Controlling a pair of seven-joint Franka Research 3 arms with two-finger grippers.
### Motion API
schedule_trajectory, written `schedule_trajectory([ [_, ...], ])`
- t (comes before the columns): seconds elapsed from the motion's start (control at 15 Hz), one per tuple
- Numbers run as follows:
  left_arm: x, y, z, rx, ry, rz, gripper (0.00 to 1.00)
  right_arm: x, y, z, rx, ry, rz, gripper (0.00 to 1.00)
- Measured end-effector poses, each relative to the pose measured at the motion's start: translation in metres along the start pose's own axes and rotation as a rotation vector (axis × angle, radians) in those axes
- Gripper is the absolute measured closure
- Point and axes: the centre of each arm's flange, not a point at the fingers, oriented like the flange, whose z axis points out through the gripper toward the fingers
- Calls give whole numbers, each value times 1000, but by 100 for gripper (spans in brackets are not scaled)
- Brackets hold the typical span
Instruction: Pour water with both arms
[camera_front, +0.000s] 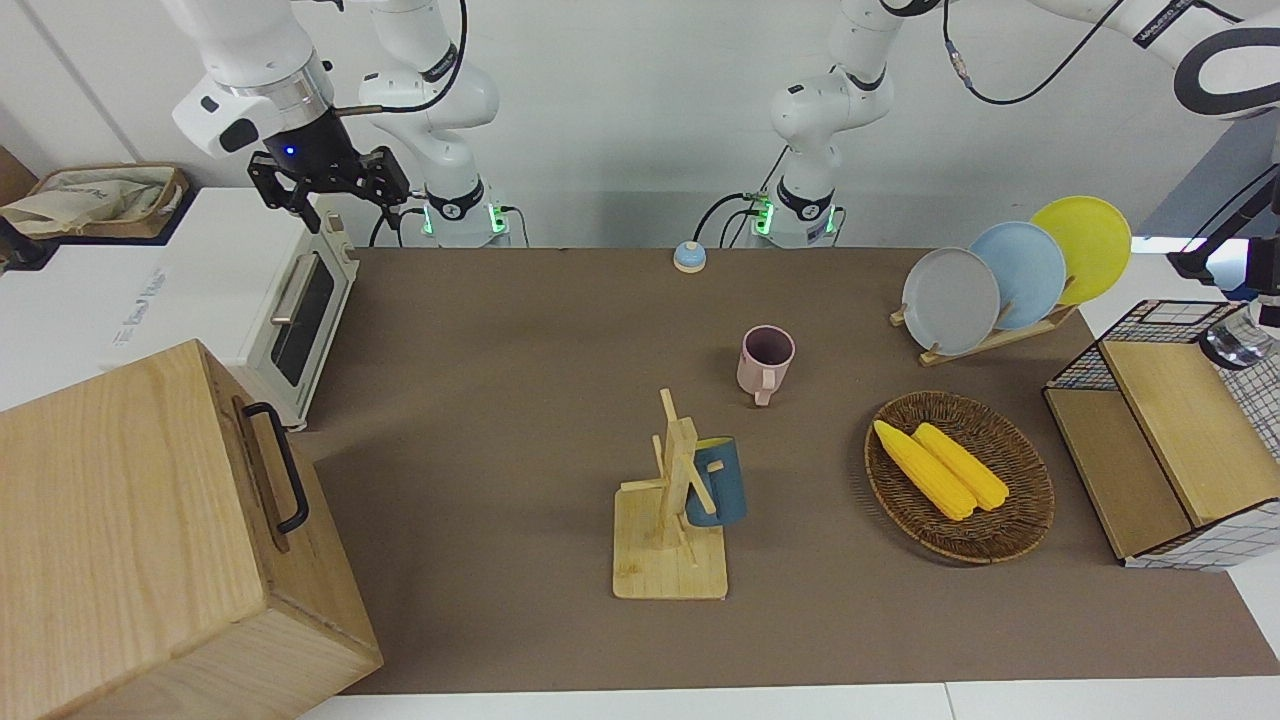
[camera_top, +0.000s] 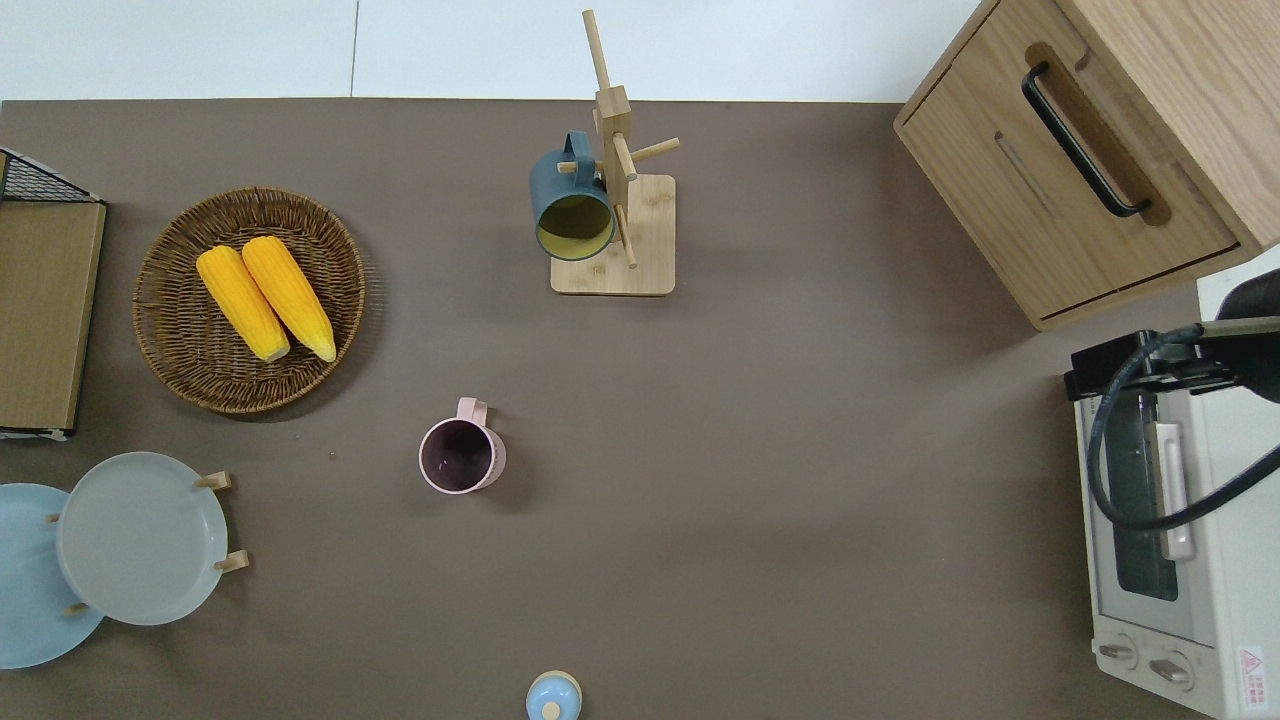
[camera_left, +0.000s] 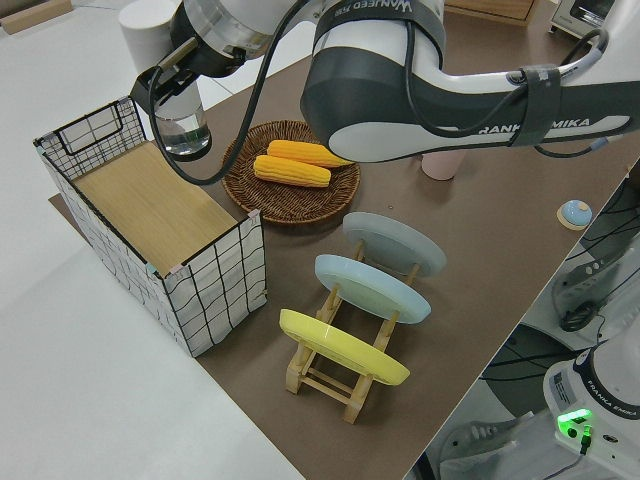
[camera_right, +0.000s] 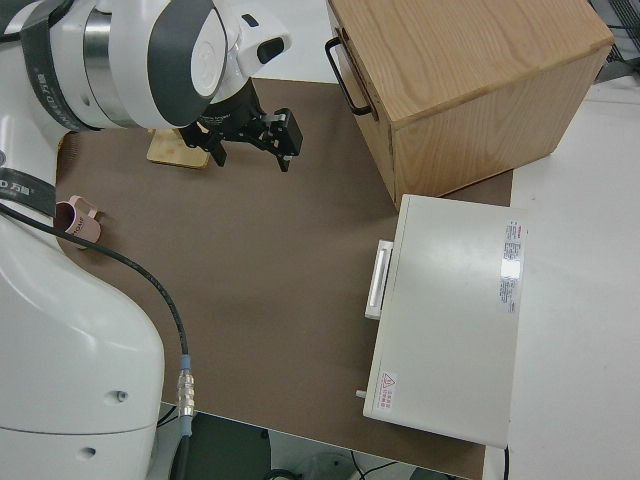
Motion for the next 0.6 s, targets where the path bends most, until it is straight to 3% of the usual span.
schedule_trajectory([
  [0.6, -23, -47, 52, -18, 81, 132, 37, 0, 0, 0, 0, 0, 0, 1],
])
